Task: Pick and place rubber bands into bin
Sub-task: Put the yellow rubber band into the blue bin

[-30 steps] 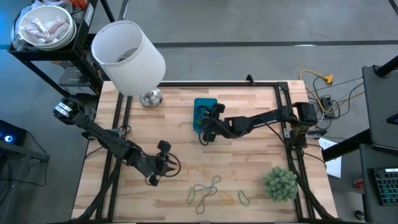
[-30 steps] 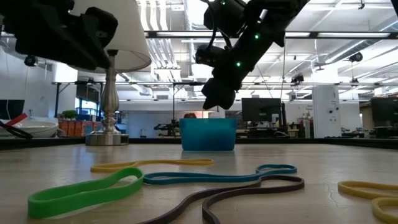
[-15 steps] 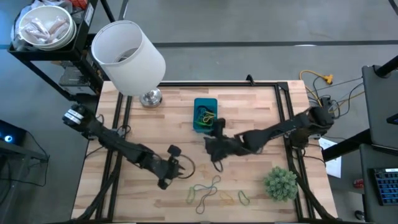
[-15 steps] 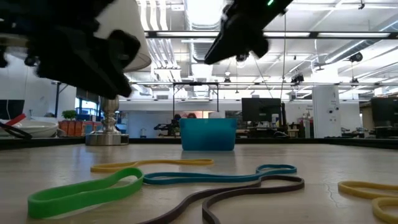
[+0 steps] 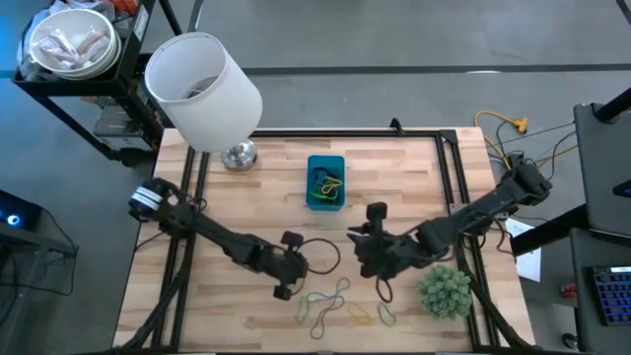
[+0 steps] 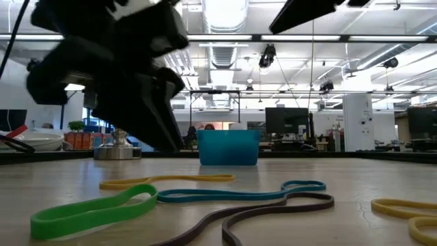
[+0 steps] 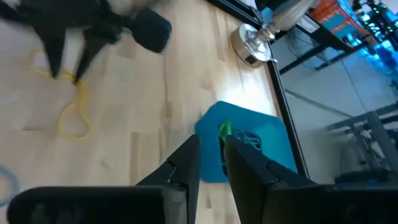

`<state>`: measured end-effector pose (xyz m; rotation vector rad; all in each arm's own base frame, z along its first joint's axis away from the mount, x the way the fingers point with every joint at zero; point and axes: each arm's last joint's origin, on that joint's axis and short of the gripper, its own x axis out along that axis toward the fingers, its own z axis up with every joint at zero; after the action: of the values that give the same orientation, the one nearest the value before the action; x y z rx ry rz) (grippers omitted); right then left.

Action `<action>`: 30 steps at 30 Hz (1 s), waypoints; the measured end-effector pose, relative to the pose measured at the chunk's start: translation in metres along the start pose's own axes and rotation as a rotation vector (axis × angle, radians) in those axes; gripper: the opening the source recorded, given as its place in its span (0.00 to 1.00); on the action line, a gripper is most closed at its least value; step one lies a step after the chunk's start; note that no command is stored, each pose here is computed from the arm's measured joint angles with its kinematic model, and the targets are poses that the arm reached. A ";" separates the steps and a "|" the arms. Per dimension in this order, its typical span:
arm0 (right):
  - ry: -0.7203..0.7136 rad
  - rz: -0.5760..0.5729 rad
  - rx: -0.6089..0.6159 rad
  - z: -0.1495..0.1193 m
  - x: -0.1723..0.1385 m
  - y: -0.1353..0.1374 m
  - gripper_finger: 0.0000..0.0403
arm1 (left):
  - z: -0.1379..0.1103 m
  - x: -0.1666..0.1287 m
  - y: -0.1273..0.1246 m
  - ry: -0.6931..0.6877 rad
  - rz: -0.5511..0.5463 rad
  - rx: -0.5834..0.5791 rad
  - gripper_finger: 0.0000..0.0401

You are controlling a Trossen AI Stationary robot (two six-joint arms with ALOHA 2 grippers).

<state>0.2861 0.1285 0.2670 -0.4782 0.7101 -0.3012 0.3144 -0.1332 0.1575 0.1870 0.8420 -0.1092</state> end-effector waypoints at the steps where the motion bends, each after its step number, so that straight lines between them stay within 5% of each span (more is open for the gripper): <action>1: -0.008 0.007 0.003 0.000 -0.003 0.002 0.17 | 0.002 0.003 0.000 0.020 0.004 -0.011 0.20; 18: -0.038 0.038 0.000 0.000 -0.014 0.011 0.17 | -0.002 0.024 0.015 0.146 0.056 -0.152 0.20; 30: -0.038 0.040 0.019 0.000 -0.014 0.011 0.17 | -0.011 0.024 0.019 0.224 -0.028 -0.219 0.20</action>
<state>0.2769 0.1433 0.2689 -0.4502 0.6783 -0.2609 0.3257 -0.1126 0.1347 -0.0195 1.0727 -0.0215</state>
